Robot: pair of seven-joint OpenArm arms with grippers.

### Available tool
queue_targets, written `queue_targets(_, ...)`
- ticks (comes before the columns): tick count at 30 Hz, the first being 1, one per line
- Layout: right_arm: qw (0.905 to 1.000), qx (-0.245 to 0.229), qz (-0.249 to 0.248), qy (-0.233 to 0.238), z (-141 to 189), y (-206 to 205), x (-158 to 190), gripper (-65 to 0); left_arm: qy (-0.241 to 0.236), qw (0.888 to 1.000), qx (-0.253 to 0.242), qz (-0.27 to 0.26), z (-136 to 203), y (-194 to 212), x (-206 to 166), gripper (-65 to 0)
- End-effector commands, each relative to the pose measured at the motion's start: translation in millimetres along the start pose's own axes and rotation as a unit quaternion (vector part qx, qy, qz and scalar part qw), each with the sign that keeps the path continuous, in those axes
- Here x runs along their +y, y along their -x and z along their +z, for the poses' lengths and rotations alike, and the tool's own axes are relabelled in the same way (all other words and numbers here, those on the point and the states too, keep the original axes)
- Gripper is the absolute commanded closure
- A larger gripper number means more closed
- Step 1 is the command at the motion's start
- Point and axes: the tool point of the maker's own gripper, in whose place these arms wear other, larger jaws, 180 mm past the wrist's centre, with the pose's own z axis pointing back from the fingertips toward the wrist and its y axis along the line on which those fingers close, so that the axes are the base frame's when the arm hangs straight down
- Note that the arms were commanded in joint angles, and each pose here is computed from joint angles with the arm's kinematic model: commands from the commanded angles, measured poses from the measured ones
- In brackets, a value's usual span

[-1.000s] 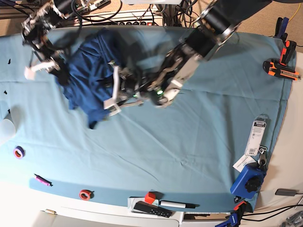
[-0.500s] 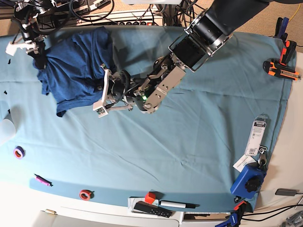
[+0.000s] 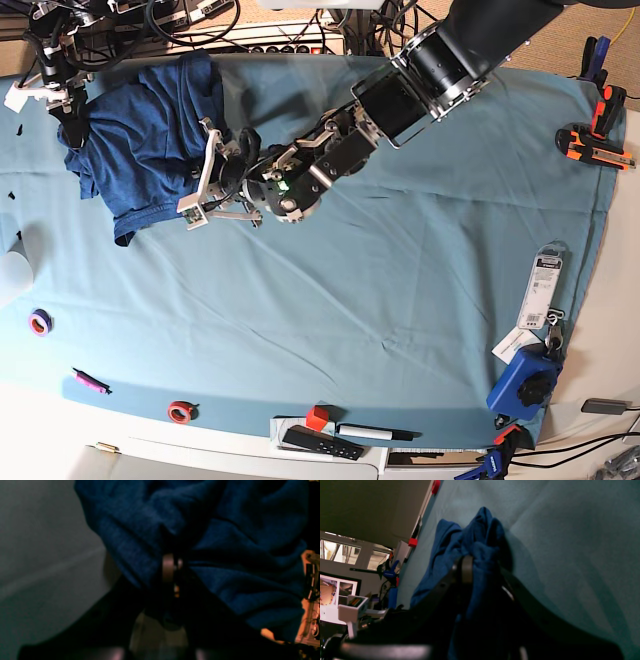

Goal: Layout the t-shirt on the table in an organized manner, then fold the t-shirt properly
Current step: 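Drag the folded shirt with the left gripper toward the right gripper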

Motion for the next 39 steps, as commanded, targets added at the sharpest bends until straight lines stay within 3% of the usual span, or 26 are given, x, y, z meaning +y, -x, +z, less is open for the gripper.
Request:
queue_targets(1, 0.9993, -0.031, 0.015, -0.013, 2, -20, 8, 0.0, -0.005, 0.999, -0.035, -0.017, 3, -30, -1, 0.0)
queue_targets(11, 0.9974, -0.060, 0.030, 0.025, -6, -33, -2, 0.0, -0.046, 0.995, -0.078, -0.043, 18, -73, 26, 0.0)
queue_targets(17, 0.9974, -0.065, 0.029, 0.015, -17, -35, 5, 0.0, -0.050, 0.993, -0.092, -0.052, 22, -84, 30, 0.0)
queue_targets(39, 0.9994, -0.021, 0.005, 0.026, 7, 0, -9, 0.0, -0.066, 0.990, -0.106, -0.071, 22, -87, 34, 0.0)
